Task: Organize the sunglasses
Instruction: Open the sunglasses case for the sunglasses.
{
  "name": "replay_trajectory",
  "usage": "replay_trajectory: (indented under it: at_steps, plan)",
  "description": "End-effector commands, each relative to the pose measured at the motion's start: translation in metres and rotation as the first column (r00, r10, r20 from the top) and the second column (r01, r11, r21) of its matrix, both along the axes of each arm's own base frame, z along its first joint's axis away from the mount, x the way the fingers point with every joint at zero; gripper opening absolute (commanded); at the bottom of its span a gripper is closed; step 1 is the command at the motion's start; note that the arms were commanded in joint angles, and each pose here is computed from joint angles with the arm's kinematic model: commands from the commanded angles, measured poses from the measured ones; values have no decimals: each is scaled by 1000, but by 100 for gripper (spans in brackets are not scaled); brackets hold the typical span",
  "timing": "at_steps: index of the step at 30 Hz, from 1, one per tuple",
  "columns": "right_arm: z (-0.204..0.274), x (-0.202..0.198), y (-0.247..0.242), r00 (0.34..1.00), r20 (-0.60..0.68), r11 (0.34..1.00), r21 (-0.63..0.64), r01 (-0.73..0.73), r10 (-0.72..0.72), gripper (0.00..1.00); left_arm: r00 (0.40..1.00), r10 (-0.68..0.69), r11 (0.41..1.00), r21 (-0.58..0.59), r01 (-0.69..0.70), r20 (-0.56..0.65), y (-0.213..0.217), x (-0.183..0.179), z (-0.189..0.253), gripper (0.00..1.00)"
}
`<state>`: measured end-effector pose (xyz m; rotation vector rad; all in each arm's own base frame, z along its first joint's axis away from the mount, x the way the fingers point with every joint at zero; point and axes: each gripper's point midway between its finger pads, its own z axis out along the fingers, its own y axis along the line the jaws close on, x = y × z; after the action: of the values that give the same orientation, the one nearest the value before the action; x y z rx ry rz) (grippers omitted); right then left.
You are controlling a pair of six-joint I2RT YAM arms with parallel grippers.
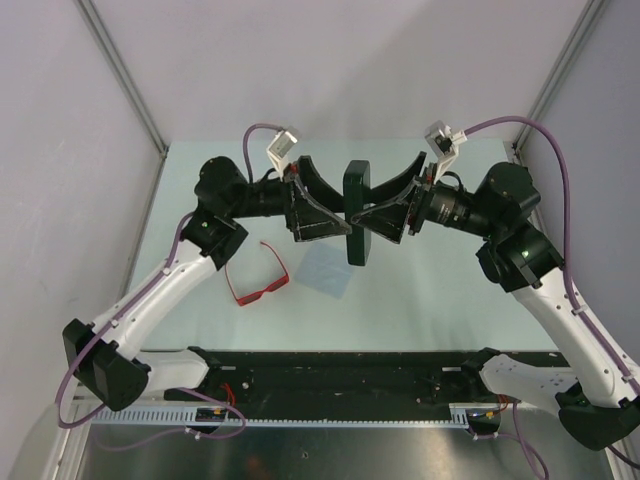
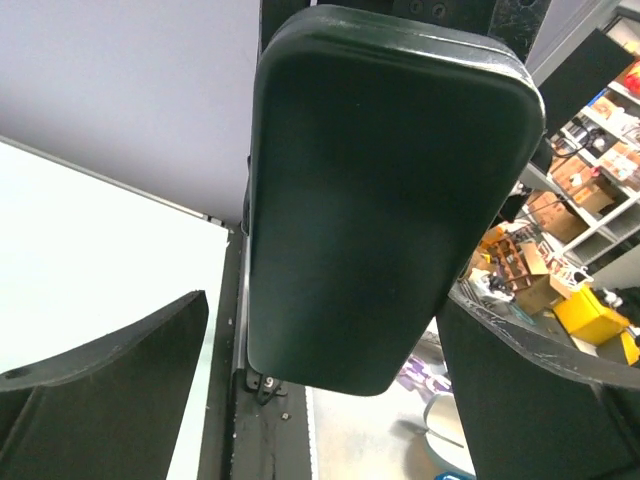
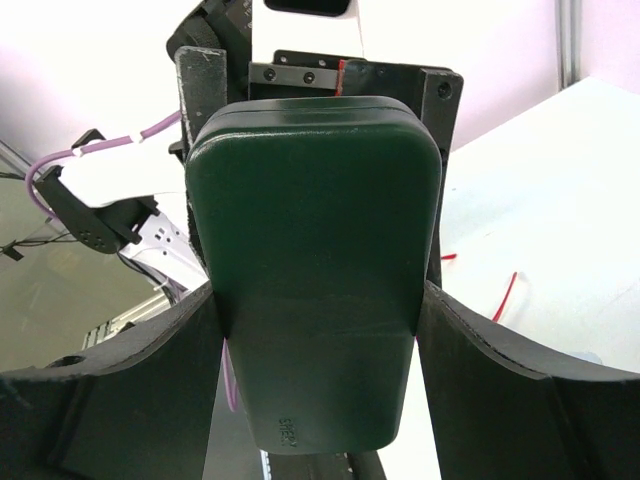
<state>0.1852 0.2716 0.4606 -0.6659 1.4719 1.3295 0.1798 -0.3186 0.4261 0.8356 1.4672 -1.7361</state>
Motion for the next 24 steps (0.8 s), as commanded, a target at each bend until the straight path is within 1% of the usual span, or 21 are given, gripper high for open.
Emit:
replay_trajectory:
  at_steps: [1,4,13,16,17,19,21,22,23,24]
  plan:
    - [27,-17,-2,995,90,997,60,-43,37,0,998,24,1000,9,-25,49,-2,4,9,100]
    - [27,-17,-2,995,90,997,60,-38,32,0,999,-18,1000,15,17,46,-5,-4,9,100]
    - [27,-17,5,994,93,996,65,-55,49,0,995,-67,998,12,66,68,-6,-18,13,99]
    - [27,-19,7,994,89,995,64,-76,70,0,994,-80,997,7,80,79,-5,-21,18,67]
    - [26,-21,7,993,87,994,62,-85,79,0,993,-89,996,10,88,79,-6,-21,17,51]
    - [25,-26,6,989,95,992,51,-118,113,0,985,-132,991,5,133,110,-4,-29,25,38]
    - [25,-30,3,986,104,989,46,-139,134,0,973,-187,982,7,188,139,0,-39,29,20]
    - [25,-35,0,980,112,985,42,-168,162,0,965,-199,979,-4,203,168,2,-43,36,13]
    - [27,-37,-2,979,116,984,43,-175,169,0,961,-205,978,-8,210,186,4,-46,40,3]
    - [28,-40,-4,976,121,981,42,-187,181,0,953,-224,973,-6,230,204,6,-50,42,0]
